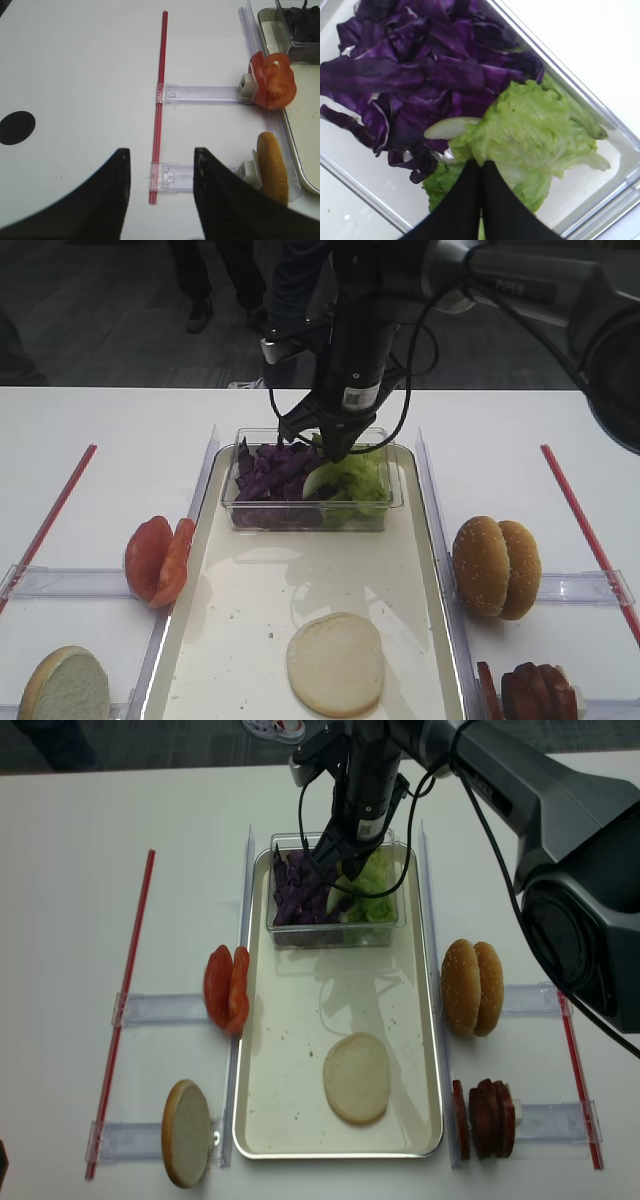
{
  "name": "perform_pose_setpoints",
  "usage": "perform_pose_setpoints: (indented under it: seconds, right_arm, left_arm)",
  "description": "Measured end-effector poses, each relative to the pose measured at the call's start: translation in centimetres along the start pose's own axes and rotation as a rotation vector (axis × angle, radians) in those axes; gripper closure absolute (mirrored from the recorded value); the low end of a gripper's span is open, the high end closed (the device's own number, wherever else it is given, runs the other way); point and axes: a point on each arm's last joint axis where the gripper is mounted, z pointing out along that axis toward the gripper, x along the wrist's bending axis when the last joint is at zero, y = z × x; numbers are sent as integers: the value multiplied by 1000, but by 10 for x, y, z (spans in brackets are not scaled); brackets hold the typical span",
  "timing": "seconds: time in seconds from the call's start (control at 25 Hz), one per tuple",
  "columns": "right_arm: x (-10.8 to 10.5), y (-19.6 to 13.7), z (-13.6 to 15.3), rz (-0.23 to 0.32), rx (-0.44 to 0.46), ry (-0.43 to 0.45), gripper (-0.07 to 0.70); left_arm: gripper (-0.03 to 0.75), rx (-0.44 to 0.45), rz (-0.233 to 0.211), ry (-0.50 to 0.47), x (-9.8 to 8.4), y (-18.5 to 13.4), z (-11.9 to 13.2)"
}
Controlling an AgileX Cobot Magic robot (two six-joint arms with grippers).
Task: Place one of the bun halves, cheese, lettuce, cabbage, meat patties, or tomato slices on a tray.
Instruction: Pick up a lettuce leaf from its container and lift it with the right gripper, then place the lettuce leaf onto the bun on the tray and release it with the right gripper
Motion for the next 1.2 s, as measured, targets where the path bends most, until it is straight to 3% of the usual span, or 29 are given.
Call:
perform_pose_setpoints:
  seconds: [0.68, 1.2]
  right_arm:
    - [3, -3, -44, 3, -63, -42, 602]
    - [9, -21, -67, 8, -52, -57, 602]
  left_arm:
    - [428, 0, 0, 0, 0, 0, 0]
    - [428, 0, 0, 0, 0, 0, 0]
